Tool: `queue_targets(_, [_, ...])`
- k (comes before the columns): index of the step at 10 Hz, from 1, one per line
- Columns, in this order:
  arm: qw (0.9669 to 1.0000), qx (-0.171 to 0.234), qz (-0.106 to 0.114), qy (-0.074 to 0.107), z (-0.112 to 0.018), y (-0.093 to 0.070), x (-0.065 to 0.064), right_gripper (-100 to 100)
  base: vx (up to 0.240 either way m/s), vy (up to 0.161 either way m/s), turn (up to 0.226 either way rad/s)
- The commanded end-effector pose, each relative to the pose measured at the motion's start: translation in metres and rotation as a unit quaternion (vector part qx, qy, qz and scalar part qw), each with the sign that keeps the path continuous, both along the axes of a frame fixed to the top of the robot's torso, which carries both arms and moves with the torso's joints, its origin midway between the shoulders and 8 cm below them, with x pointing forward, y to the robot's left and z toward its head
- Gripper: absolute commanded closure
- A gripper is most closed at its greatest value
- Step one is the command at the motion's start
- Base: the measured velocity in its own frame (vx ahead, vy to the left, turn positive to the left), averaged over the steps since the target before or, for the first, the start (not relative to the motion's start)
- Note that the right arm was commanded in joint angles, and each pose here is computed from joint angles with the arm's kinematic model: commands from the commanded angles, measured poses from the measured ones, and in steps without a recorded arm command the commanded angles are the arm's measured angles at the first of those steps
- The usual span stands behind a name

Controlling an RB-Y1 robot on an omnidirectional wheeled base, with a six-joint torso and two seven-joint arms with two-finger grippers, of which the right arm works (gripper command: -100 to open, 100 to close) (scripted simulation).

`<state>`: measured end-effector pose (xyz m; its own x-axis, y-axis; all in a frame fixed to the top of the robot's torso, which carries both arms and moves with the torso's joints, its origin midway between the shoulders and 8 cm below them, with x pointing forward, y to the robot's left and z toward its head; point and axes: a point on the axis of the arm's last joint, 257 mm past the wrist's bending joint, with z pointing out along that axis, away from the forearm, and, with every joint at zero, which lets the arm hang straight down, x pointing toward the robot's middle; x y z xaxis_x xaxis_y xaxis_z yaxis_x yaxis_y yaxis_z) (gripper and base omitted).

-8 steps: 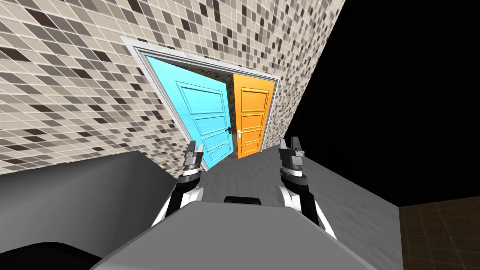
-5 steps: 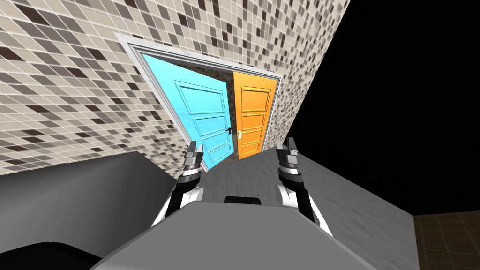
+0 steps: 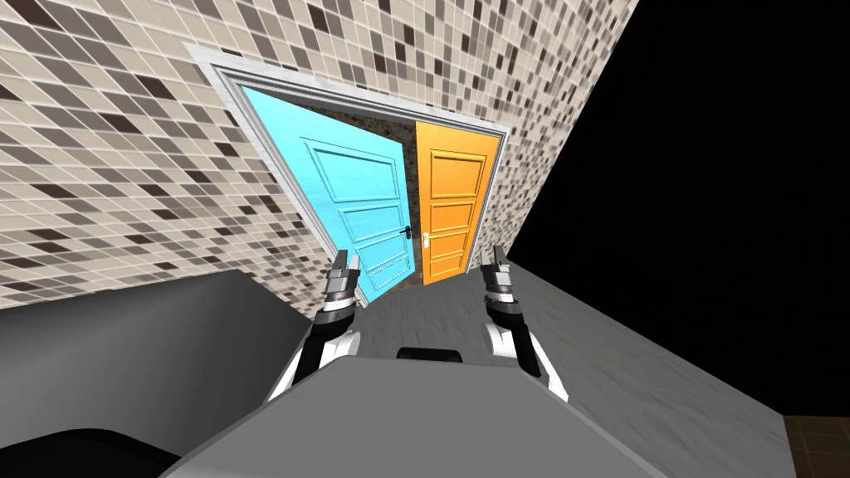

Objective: Push the door open

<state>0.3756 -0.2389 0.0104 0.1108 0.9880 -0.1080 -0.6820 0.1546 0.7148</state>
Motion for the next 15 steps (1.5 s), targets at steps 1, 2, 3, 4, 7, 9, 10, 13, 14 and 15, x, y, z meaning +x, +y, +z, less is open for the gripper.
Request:
queue_targets(1, [0.9999,0.0,0.005,0.016,-0.013,0.001,0.011,-100,0.088,-0.014,0.05])
queue_targets(2, [0.9996,0.001,0.008,0.026,-0.021,0.003,0.017,-100,0.088,-0.022,0.049])
queue_targets(3, [0.9993,0.001,0.011,0.035,-0.029,0.004,0.024,-100,0.092,-0.021,0.065])
queue_targets(4, [0.9989,0.001,0.014,0.045,-0.036,0.006,0.031,-100,0.094,-0.01,0.067])
queue_targets(7, [0.9968,0.003,0.023,0.077,-0.062,0.01,0.052,-100,0.101,-0.02,0.058])
queue_targets(9, [0.9948,0.004,0.029,0.098,-0.079,0.014,0.066,-100,0.097,-0.032,0.061])
queue_targets(10, [0.9933,0.005,0.032,0.111,-0.09,0.016,0.073,-100,0.094,-0.033,0.075])
queue_targets(13, [0.9887,0.008,0.04,0.144,-0.117,0.022,0.093,-100,0.093,-0.02,0.068])
queue_targets(14, [0.9871,0.009,0.043,0.154,-0.125,0.024,0.099,-100,0.094,-0.036,0.055])
queue_targets(15, [0.9867,0.009,0.043,0.157,-0.127,0.024,0.099,-100,0.062,-0.016,0.021])
